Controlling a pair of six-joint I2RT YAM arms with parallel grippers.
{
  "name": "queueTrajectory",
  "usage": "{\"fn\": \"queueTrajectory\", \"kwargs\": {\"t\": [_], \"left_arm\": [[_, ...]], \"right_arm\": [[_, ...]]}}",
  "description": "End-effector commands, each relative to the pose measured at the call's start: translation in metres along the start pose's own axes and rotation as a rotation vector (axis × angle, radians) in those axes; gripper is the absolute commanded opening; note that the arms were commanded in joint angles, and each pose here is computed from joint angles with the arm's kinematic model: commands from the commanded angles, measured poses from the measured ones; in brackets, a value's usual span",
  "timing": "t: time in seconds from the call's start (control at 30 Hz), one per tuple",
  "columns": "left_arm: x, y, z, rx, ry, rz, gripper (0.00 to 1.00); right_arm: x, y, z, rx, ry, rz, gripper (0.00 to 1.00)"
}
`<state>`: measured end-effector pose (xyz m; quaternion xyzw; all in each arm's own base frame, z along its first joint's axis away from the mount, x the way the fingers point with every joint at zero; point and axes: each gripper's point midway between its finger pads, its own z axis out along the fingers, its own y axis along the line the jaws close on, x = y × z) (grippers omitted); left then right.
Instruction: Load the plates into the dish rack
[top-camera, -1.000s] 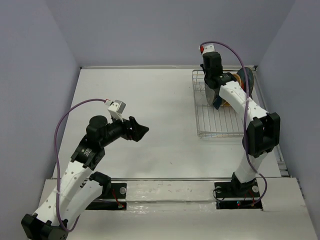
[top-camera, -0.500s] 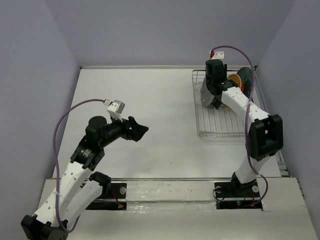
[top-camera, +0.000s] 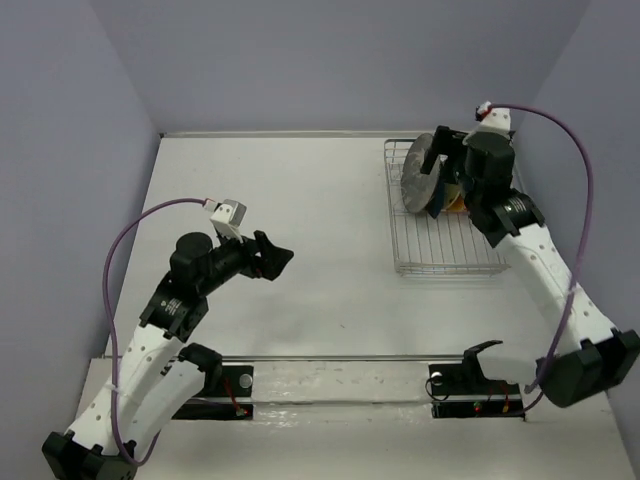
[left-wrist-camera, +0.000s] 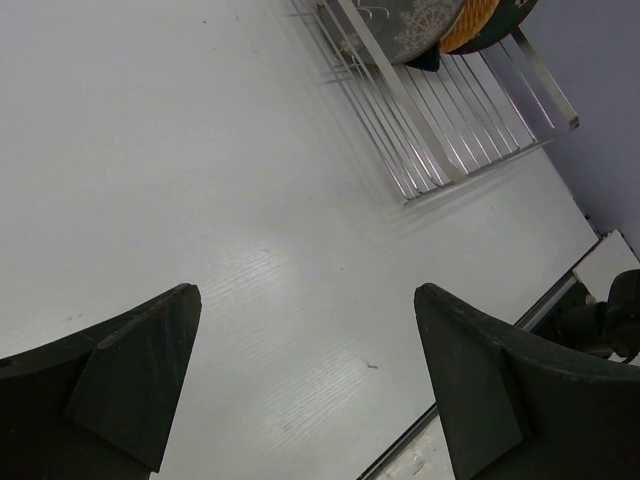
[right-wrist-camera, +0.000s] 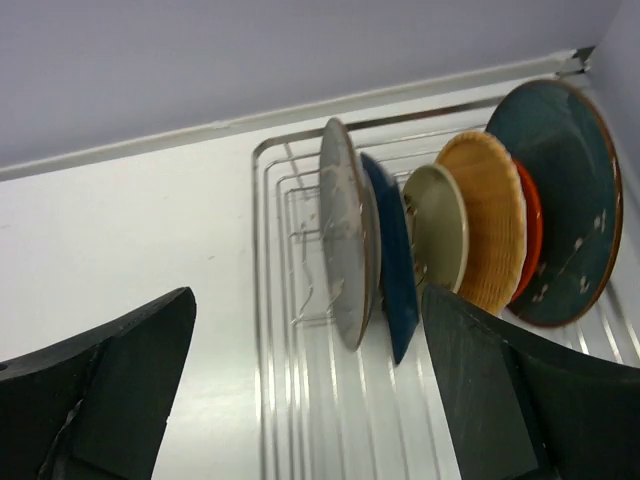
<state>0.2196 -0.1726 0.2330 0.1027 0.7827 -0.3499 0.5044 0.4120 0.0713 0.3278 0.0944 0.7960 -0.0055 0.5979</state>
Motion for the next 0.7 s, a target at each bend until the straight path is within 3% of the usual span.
{"fn": "queueTrajectory", "kwargs": {"t": [0.0, 0.03, 0.07, 0.23, 0.43, 0.67], "left_arm": [[-0.023, 0.000, -0.007, -0.032, -0.082, 0.025, 0.99], [-0.024, 0.000, -0.009, -0.037, -0.094, 0.023, 0.99], [-0.025, 0.001, -0.010, -0.041, -0.100, 0.021, 0.99], [-0.033, -0.002, -0.020, -0.043, -0.155, 0.014, 0.99], [-0.048, -0.007, -0.023, -0.042, -0.182, 0.024, 0.99], [-0.083, -0.026, -0.043, -0.013, -0.294, 0.021, 0.99]], "right_arm": [[0.029, 0.015, -0.056, -0.212, 0.047, 0.183, 1.00], [0.016, 0.012, -0.083, -0.263, -0.013, 0.238, 1.00], [0.044, 0.013, -0.090, -0.304, 0.032, 0.244, 1.00], [0.060, 0.008, -0.156, -0.484, -0.048, 0.370, 1.00], [0.085, -0.006, -0.175, -0.500, -0.073, 0.432, 1.00], [0.069, -0.016, -0.200, -0.524, -0.146, 0.435, 1.00]]}}
